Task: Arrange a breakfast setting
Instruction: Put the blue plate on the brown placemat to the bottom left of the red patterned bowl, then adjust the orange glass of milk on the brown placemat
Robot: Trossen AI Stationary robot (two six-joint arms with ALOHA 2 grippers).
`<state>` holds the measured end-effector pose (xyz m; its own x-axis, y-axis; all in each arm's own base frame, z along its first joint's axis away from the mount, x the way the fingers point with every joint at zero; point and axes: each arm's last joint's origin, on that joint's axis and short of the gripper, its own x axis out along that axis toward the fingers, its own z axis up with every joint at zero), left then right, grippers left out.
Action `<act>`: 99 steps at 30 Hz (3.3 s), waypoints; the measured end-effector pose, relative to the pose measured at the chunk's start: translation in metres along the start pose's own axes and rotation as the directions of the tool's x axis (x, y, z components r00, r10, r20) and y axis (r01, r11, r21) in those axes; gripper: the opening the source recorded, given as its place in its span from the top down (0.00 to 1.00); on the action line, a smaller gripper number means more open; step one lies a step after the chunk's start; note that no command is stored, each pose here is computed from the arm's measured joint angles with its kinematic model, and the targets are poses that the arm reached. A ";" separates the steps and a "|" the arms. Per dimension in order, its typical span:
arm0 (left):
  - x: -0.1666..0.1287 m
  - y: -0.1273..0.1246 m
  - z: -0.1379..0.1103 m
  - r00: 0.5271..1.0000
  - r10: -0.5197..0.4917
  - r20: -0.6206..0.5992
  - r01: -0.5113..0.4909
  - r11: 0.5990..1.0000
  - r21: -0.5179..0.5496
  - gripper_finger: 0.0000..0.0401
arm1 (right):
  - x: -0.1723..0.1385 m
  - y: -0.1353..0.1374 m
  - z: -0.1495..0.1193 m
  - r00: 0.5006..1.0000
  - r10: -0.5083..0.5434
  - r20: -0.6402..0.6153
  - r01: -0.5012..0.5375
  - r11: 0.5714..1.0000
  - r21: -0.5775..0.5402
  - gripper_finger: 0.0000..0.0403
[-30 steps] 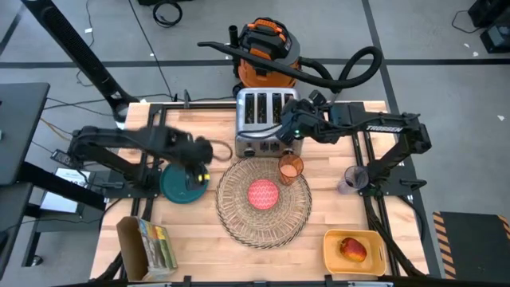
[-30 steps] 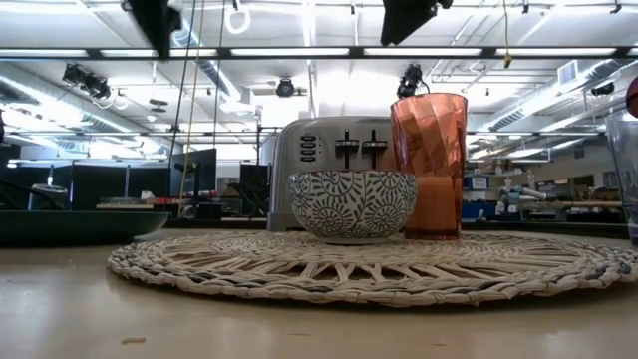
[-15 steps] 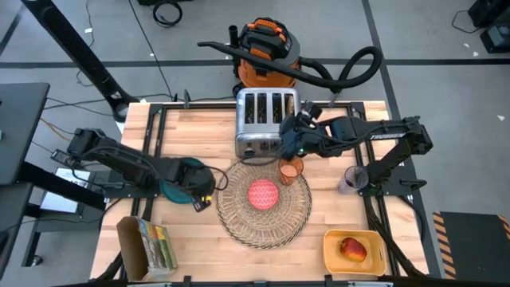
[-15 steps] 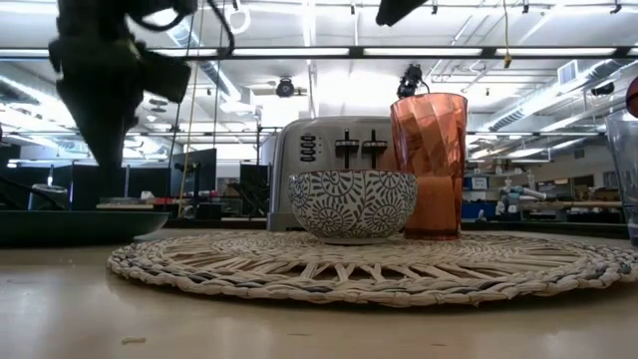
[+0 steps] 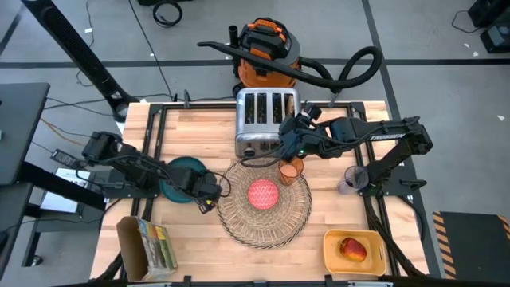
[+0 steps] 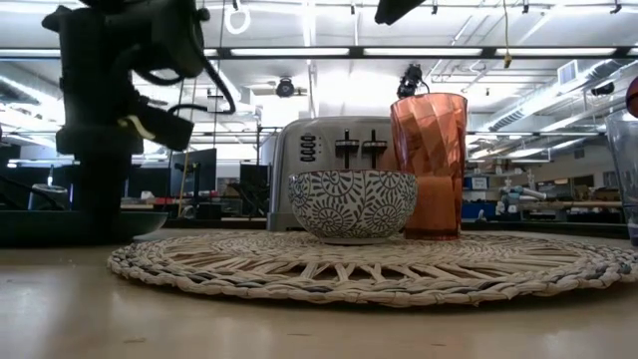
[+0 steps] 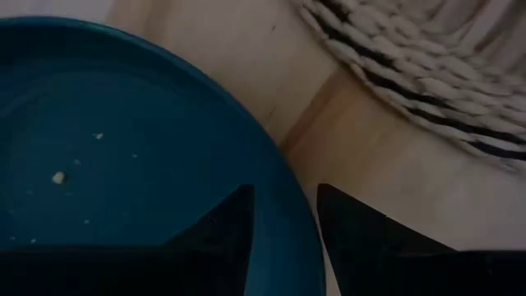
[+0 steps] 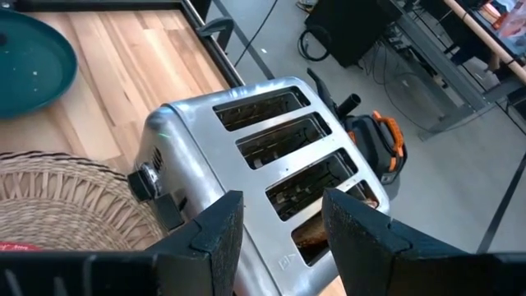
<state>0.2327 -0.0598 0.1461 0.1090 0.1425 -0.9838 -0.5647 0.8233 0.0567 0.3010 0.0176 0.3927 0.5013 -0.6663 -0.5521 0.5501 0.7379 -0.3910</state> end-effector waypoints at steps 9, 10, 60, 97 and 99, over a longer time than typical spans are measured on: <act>0.007 -0.004 0.001 1.000 0.002 -0.006 -0.003 1.000 -0.021 0.75 | 0.000 0.000 0.000 1.000 0.000 -0.001 0.000 1.000 -0.025 0.57; 0.006 -0.004 0.002 1.000 0.006 -0.008 -0.006 1.000 -0.017 0.79 | 0.000 0.000 0.000 1.000 0.000 0.000 0.000 1.000 -0.028 0.57; -0.056 -0.149 -0.065 0.930 -0.337 0.148 0.028 0.466 0.884 0.95 | -0.049 0.039 -0.025 0.988 0.154 -0.015 -0.154 0.975 -0.163 0.57; -0.056 -0.152 -0.048 0.899 -0.411 0.153 0.014 0.377 0.926 0.69 | -0.034 0.053 -0.045 0.932 0.314 -0.183 -0.346 0.920 -0.183 0.56; -0.064 -0.150 -0.048 0.914 -0.386 0.122 0.033 0.373 0.927 0.67 | -0.023 0.058 -0.054 0.909 0.337 -0.244 -0.383 0.906 -0.178 0.55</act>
<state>0.2708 -0.2184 0.1927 0.4180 -0.1205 -0.9004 0.5516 0.8212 0.1461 0.2846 0.0816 0.3433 0.4781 -0.3311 -0.8135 0.1873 0.9433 -0.2739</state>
